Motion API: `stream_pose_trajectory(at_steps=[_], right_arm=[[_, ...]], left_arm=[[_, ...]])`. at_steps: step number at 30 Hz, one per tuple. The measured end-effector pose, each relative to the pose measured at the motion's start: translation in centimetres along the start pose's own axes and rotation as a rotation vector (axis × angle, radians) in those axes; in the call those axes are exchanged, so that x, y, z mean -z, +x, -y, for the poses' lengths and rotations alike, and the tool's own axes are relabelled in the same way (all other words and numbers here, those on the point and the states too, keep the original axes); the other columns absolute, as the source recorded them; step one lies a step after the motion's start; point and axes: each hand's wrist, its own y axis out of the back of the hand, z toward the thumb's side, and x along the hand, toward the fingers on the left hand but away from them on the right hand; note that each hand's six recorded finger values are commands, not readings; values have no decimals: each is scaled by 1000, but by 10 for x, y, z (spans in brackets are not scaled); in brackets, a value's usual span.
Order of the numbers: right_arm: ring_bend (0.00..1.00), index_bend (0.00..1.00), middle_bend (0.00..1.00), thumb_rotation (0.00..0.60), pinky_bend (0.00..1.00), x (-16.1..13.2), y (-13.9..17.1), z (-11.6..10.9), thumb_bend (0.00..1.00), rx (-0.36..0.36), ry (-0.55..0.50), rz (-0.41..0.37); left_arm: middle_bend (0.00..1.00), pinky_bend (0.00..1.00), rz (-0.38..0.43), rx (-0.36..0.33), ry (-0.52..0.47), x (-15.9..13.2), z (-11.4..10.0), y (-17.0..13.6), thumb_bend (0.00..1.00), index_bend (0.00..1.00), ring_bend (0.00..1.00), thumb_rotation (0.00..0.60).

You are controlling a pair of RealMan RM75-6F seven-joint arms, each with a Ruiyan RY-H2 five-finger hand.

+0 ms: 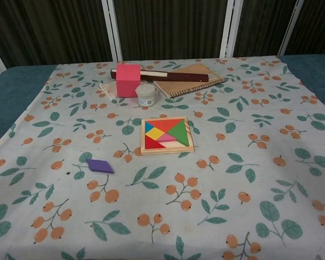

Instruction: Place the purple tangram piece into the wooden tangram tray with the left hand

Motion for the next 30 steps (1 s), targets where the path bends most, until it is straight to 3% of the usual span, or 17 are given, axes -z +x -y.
stream_pose_trajectory(at_steps=[4, 6, 7, 9, 11, 12, 15, 20, 30], right_arm=[[0, 0, 0, 600, 0, 0, -1, 0, 121, 6, -2, 4], [0, 0, 0, 600, 0, 0, -3, 2, 121, 1, -4, 9], [0, 0, 0, 600, 0, -1, -4, 3, 121, -1, -3, 8], [0, 0, 0, 600, 0, -2, -5, 4, 121, -5, 6, 5], [0, 0, 0, 600, 0, -4, -6, 6, 121, -11, 11, 2], [0, 0, 0, 600, 0, -4, -7, 7, 121, -13, 11, 2], [0, 0, 0, 600, 0, -5, -9, 8, 121, -16, 9, 4], [0, 0, 0, 600, 0, -5, -12, 10, 121, -28, 8, 3], [0, 0, 0, 600, 0, -4, -11, 8, 121, -24, -2, 0]], left_arm=[[27, 79, 26, 7, -11, -8, 6, 6, 403, 0, 7, 600], [89, 171, 39, 23, -7, -12, 11, 12, 403, 0, 85, 600], [202, 301, 45, 34, 1, -15, 14, 17, 404, 0, 227, 600], [561, 736, 57, 41, 29, -20, 17, 27, 408, 0, 679, 600], [816, 967, 64, 56, 65, -26, 22, 39, 409, 16, 932, 600], [912, 998, 65, 68, 72, -29, 25, 45, 410, 48, 984, 600], [1000, 1000, 53, 114, 25, -43, 37, 66, 413, 157, 1000, 600], [1000, 1000, 21, 162, -53, -68, 53, 93, 409, 188, 1000, 600], [1000, 1000, -32, 229, -51, -105, 83, 125, 407, 213, 1000, 600]])
